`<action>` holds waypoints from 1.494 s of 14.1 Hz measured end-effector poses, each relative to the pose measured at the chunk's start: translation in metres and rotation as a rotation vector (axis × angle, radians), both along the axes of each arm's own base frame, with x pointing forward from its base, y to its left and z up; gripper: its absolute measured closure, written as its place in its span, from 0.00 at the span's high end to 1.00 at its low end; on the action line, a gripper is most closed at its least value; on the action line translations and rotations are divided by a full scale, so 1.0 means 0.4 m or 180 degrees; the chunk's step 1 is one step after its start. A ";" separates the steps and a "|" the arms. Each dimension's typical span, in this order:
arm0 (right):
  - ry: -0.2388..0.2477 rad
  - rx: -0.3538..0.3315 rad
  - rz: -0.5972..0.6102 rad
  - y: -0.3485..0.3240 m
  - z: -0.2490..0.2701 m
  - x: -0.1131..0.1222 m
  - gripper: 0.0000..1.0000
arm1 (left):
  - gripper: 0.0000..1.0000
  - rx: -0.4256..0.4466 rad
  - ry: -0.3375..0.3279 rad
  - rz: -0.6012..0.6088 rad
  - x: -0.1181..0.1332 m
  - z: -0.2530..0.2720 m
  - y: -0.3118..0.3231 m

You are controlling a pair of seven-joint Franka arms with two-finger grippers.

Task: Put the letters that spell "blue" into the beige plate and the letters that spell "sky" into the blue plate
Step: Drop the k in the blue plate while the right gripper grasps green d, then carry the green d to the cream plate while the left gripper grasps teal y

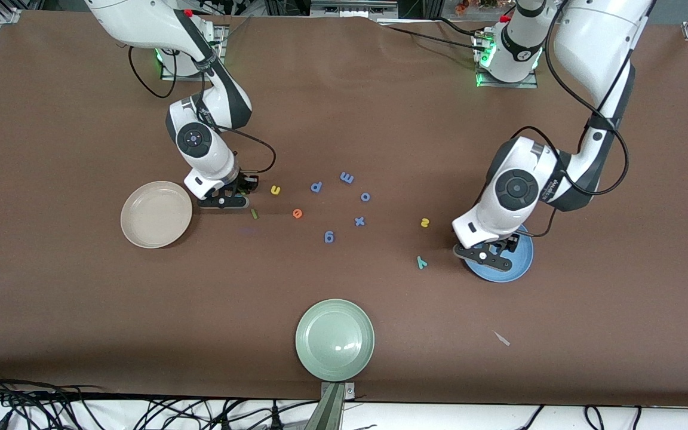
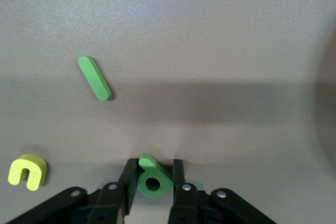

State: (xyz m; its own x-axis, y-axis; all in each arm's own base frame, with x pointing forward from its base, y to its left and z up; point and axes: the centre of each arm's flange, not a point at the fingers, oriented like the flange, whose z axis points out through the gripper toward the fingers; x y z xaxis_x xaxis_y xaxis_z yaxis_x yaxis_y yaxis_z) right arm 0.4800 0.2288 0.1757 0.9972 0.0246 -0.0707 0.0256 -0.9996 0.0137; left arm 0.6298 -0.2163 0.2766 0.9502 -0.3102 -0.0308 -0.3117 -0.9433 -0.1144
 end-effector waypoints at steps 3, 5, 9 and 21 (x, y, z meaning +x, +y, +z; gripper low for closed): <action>-0.0006 0.0002 0.0002 0.000 0.002 0.002 0.31 | 1.00 -0.0257 -0.0003 0.0478 0.018 0.021 -0.068; -0.0003 -0.0005 -0.0001 -0.002 0.014 0.014 0.31 | 1.00 -0.0402 0.0021 0.0761 0.051 0.001 -0.085; 0.0201 -0.0147 0.0180 -0.089 0.104 0.103 0.31 | 1.00 -0.0503 0.0126 0.1318 0.071 -0.090 -0.156; 0.0306 -0.0203 0.0445 -0.482 0.134 0.244 0.58 | 0.91 -0.0545 0.0018 0.1635 0.107 -0.204 -0.204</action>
State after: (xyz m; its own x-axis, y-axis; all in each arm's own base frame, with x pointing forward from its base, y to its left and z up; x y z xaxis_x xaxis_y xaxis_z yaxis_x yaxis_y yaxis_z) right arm 0.5775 0.0359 0.2292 0.9729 0.1550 -0.1714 0.1686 -0.9834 0.0677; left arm 0.6725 -0.2977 0.1950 0.9808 0.1931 -0.0260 0.1942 -0.9794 0.0545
